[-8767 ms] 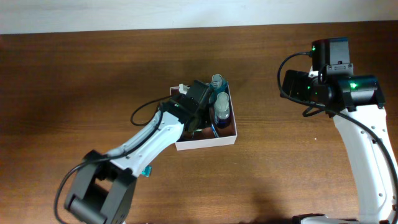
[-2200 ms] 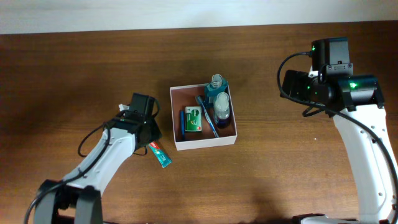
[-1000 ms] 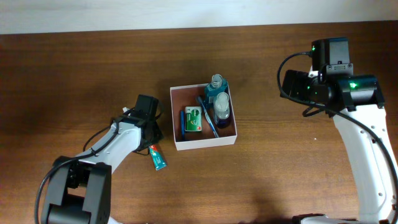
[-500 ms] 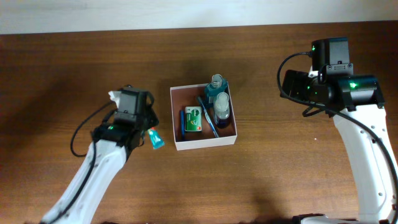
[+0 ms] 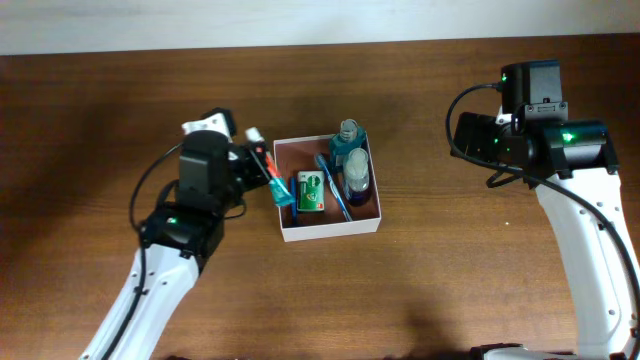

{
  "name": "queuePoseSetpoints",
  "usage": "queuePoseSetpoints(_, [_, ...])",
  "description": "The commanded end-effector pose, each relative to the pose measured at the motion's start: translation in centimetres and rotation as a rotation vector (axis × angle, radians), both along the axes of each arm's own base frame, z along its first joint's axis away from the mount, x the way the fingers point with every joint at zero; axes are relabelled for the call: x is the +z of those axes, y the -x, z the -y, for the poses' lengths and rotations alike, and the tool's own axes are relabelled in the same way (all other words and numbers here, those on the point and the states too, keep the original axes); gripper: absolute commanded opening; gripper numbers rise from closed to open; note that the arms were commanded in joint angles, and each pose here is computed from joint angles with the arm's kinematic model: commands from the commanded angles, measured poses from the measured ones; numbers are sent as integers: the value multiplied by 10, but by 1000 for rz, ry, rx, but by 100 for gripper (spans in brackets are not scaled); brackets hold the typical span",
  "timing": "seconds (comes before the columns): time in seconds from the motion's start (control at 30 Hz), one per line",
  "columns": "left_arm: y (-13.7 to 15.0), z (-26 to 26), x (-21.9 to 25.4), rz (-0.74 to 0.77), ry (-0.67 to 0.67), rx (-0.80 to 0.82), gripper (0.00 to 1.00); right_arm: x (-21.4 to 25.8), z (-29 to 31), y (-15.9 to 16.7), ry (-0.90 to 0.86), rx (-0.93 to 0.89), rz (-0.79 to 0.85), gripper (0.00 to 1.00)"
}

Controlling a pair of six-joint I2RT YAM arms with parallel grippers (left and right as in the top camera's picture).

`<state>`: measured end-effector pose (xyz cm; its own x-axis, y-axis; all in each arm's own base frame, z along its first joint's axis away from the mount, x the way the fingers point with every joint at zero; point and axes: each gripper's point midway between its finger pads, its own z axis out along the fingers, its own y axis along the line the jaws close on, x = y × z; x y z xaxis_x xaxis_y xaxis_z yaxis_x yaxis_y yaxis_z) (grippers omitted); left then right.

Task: Pack container
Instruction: 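Lower the Colgate tube into the box and open the left gripper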

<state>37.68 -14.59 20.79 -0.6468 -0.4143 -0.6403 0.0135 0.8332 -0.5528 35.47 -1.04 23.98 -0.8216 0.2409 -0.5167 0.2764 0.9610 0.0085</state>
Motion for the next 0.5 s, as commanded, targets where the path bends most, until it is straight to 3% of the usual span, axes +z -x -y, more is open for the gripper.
queuePoseSetpoints(0.0, [4, 36, -3, 2, 10, -108, 12, -1, 3, -1, 6, -12, -3, 98])
queuePoseSetpoints(0.47, [-10, 78, -61, -57, -35, -167, 7, -1, 3, -1, 6, -12, -3, 98])
